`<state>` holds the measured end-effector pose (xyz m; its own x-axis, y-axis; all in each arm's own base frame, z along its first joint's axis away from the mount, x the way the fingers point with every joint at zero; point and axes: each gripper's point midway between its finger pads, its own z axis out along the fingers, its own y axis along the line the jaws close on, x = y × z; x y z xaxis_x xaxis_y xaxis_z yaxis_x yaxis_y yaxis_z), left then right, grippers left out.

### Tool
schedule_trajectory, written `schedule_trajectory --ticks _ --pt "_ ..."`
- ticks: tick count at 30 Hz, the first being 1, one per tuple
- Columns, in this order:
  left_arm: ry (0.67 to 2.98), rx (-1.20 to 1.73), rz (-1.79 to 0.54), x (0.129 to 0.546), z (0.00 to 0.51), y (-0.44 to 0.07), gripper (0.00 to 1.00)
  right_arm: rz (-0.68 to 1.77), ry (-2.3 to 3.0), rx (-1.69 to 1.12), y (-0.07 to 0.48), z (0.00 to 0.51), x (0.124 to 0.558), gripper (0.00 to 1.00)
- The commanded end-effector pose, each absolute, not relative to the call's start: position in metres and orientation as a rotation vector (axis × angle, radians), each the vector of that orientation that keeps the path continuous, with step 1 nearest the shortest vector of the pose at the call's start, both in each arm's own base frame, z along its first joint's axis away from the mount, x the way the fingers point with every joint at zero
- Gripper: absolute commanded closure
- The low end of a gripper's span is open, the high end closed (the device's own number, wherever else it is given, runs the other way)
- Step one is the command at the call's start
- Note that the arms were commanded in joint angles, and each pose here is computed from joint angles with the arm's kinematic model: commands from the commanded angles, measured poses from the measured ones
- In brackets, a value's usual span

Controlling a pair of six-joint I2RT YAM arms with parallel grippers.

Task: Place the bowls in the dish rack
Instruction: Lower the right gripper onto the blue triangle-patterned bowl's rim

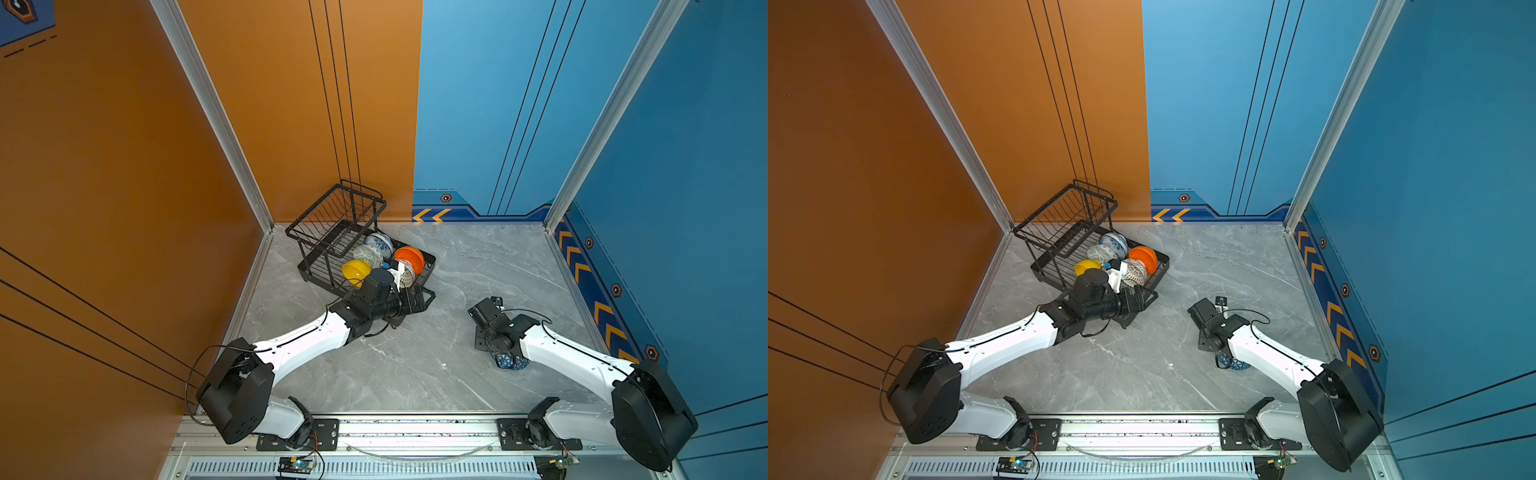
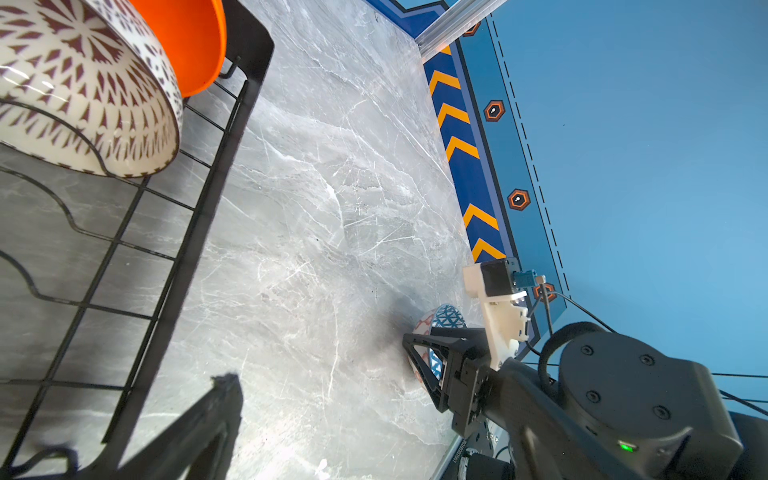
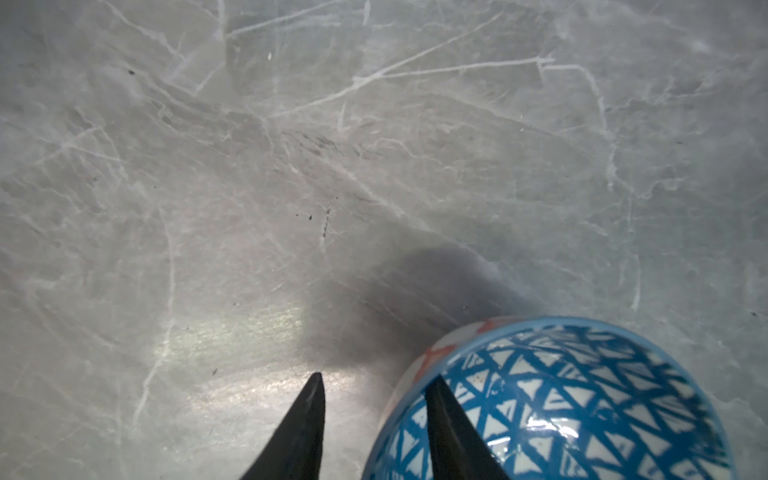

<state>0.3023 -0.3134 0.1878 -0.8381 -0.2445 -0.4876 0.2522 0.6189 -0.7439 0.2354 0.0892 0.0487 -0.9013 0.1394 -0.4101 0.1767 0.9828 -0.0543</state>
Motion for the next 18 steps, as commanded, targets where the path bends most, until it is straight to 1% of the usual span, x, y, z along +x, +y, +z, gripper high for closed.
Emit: schedule_trajectory --ticks 1,3,5,8,11,13,15,18 --pt "2.271 0.005 -1.147 0.305 0.188 -0.307 0.02 -0.142 2.722 0.216 0.091 0.041 0.233 0.65" --pt "2.276 -0.001 -1.149 0.306 0.185 -0.306 0.02 -0.157 2.724 0.208 0.091 0.039 0.232 0.68" --pt "2.274 -0.009 -1.163 0.307 0.185 -0.306 0.02 -0.163 2.722 0.206 0.091 0.039 0.233 0.73" --pt "2.272 -0.017 -1.165 0.309 0.185 -0.304 0.02 -0.166 2.715 0.204 0.092 0.041 0.234 0.82" --pt "2.267 -0.02 -1.164 0.31 0.187 -0.302 0.02 -0.163 2.691 0.199 0.093 0.048 0.239 0.89" --pt "2.264 -0.023 -1.164 0.311 0.188 -0.3 0.02 -0.154 2.675 0.185 0.096 0.056 0.244 0.96" --pt "2.261 -0.031 -1.163 0.313 0.189 -0.297 0.02 -0.153 2.658 0.158 0.101 0.065 0.252 1.0" --pt "2.254 -0.046 -1.162 0.315 0.19 -0.292 0.02 -0.145 2.623 0.111 0.115 0.083 0.267 1.0"
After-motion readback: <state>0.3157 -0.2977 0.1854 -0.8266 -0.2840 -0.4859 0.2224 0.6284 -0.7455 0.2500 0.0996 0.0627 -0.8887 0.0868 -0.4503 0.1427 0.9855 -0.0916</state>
